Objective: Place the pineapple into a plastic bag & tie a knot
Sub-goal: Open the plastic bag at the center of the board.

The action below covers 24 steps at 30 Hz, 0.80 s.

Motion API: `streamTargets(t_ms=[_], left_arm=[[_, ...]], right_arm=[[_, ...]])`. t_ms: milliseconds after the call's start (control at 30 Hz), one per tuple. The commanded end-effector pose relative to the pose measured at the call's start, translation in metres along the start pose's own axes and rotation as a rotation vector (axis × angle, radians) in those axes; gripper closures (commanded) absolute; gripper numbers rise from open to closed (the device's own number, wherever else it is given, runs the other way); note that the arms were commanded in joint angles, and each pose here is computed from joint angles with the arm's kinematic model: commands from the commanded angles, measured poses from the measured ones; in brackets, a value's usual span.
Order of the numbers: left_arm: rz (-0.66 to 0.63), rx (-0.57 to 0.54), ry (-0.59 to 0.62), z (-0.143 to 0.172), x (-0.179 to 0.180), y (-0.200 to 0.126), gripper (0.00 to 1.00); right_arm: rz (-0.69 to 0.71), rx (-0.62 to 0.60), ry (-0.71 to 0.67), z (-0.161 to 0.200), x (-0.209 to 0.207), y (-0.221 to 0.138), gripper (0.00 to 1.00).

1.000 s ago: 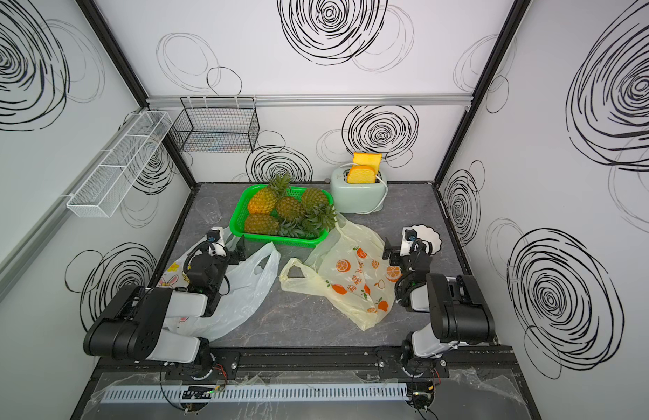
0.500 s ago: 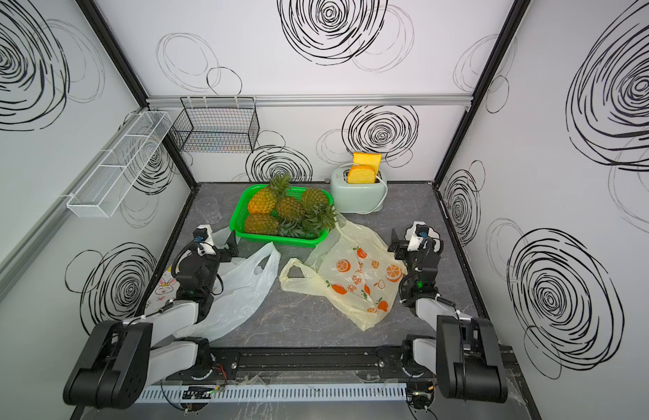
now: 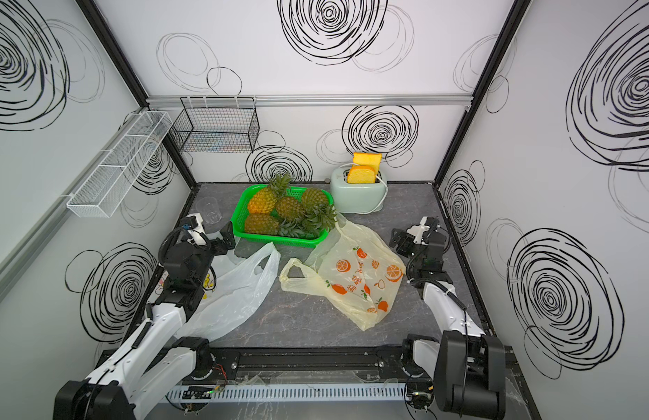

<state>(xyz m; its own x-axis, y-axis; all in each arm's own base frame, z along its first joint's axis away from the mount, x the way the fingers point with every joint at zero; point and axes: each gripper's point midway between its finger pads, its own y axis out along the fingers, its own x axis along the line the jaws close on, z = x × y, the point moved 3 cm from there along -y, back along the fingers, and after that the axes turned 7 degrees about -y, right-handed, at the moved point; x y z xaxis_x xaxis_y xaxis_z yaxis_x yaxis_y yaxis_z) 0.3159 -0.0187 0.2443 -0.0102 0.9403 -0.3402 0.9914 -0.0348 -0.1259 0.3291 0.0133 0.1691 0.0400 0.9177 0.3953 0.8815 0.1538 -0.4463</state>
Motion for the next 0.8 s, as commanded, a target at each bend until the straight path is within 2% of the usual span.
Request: streamTargets(t_ms=[0,167,267,367,500,567,767], left_arm=[[0.101,0.134,-0.064,0.011,-0.032,-0.002,0.02],[0.300,0.219,-0.161,0.020,-0.079,-0.020,0.02],[0.343,0.271,-0.176,0.032,-0.098,-0.032,0.02],[0.319,0.316,-0.173,0.048,-0.102,-0.037,0.02],[0.287,0.370,-0.205,0.061,-0.100,-0.038,0.01],[0.272,0.396,-0.203,0.066,-0.099,-0.039,0.00],[0.231,0.433,-0.200,0.074,-0.094,-0.039,0.01]], right_arm=[[-0.055,0.099,-0.028,0.008,0.039,-0.006,0.07],[-0.100,0.291,-0.186,0.045,0.098,-0.007,0.11],[-0.130,0.370,-0.277,0.069,0.132,-0.010,0.11],[-0.143,0.394,-0.348,0.090,0.162,-0.013,0.13],[-0.129,0.439,-0.339,0.115,0.179,-0.007,0.14],[-0.093,0.469,-0.300,0.126,0.182,0.000,0.20],[-0.009,0.489,-0.175,0.148,0.192,0.021,0.26]])
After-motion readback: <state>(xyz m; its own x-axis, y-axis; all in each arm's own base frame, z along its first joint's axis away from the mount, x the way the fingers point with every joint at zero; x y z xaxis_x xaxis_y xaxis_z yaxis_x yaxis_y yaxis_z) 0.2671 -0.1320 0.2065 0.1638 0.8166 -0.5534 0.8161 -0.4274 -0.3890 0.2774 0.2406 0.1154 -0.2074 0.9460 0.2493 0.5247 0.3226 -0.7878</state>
